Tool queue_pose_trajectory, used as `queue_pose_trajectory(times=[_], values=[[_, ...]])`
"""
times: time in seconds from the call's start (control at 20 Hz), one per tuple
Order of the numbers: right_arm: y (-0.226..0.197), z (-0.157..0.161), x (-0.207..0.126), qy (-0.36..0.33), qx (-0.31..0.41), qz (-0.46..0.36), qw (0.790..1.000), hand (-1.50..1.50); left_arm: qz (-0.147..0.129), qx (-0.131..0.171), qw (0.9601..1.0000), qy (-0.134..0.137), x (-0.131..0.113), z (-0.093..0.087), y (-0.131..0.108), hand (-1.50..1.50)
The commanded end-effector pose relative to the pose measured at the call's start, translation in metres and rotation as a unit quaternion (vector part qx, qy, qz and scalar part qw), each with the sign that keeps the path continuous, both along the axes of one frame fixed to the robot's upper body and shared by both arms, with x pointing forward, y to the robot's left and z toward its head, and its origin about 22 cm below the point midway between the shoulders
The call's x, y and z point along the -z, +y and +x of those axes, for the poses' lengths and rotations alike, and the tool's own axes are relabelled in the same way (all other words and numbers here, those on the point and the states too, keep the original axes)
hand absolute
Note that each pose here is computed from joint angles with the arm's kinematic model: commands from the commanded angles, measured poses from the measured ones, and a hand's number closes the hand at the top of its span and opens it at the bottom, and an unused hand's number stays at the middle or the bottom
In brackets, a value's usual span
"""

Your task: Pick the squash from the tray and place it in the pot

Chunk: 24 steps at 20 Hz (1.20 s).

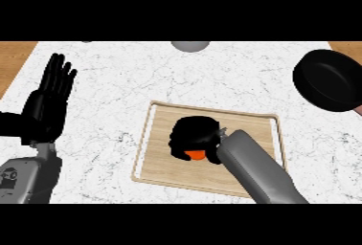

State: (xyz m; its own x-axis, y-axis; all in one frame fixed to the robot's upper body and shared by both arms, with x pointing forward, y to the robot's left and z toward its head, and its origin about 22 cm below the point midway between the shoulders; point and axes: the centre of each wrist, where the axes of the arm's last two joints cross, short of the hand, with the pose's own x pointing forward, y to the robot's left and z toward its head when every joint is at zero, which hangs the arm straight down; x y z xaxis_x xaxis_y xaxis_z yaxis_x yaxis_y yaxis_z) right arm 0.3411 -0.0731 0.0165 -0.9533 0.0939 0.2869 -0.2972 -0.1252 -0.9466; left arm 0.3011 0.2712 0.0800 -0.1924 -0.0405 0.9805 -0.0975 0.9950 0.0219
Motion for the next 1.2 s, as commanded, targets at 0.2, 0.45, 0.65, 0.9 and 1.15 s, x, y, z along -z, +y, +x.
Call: queue_pose_trajectory(times=[0.2,0.45,0.65,0.9,1.15], values=[[-0.042,0.041,-0.032,-0.019,0.335,0.053,0.940,1.50,-0.003,0.000,1.0000,-0.002,0.003,0.001,0.002,0.00],[-0.080,0.066,-0.056,-0.037,0.573,0.067,0.816,1.50,0.010,-0.009,0.9999,-0.007,0.001,0.000,0.006,0.00],[-0.086,0.084,-0.101,-0.105,0.712,0.108,0.686,1.50,0.002,-0.002,1.0000,-0.001,0.002,0.001,0.001,0.00],[-0.082,0.100,-0.158,-0.189,0.821,0.151,0.517,1.50,0.007,0.015,0.9998,-0.007,-0.005,0.007,-0.011,0.00],[-0.086,0.112,-0.201,-0.276,0.872,0.165,0.369,1.50,0.000,0.023,0.9997,-0.009,-0.005,0.009,-0.020,0.00]])
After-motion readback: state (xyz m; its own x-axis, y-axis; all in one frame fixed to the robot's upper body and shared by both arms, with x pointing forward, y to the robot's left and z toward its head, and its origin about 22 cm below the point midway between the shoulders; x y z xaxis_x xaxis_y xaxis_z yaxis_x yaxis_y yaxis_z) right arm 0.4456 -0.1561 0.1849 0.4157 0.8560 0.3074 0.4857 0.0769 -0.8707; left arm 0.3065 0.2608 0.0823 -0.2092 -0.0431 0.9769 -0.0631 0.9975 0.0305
